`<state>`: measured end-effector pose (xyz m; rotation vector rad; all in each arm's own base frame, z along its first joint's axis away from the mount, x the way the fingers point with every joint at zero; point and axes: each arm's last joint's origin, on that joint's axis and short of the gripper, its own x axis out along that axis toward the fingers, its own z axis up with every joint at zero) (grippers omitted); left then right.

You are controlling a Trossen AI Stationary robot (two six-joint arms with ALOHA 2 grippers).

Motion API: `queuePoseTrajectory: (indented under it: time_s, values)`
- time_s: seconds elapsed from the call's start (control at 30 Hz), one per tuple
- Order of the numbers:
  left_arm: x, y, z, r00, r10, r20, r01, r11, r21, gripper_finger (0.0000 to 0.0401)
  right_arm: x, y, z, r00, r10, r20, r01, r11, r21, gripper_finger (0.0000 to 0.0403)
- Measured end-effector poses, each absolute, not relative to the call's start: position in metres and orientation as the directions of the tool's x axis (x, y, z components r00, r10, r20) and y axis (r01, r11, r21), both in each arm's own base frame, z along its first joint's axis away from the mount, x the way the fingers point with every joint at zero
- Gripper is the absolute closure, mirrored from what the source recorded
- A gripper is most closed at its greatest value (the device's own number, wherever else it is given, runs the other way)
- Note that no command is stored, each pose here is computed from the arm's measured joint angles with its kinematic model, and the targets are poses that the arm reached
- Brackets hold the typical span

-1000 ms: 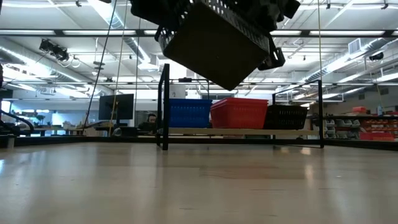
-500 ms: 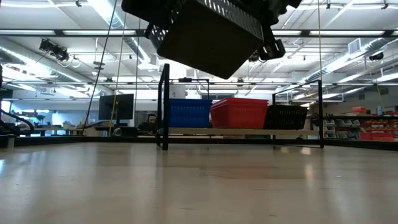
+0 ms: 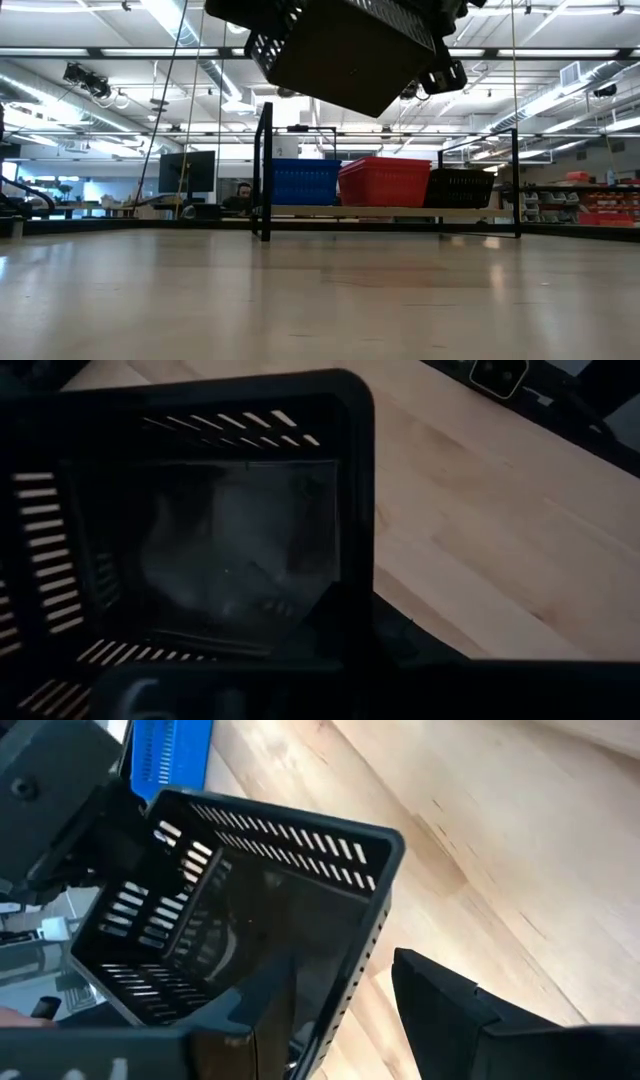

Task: Stack baskets on shelf by color
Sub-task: Stack the black bin on the stacked black bins on the shelf

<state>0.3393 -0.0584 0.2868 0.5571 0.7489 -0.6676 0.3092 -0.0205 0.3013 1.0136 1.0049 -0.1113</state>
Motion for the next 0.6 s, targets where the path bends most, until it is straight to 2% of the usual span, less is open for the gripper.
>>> queuePoseTrajectory:
  time_s: [0.37, 0.47, 0.6]
  values:
    - [0.343, -0.055, 0.290, 0.594, -0.286, -0.752, 0.677, 0.682, 0.276, 0.0393, 0.327, -0.016, 0.271, 0.472, 0.405, -0.783, 0.517, 0.592, 0.618, 0.0241]
    - [0.344, -0.054, 0.293, 0.611, -0.259, -0.748, 0.652, 0.700, 0.291, 0.0379, 0.328, -0.016, 0.266, 0.453, 0.406, -0.794, 0.517, 0.606, 0.605, 0.0279]
    - [0.346, -0.053, 0.303, 0.647, -0.227, -0.728, 0.604, 0.735, 0.307, 0.0349, 0.326, -0.019, 0.265, 0.446, 0.380, -0.811, 0.519, 0.628, 0.580, 0.0366]
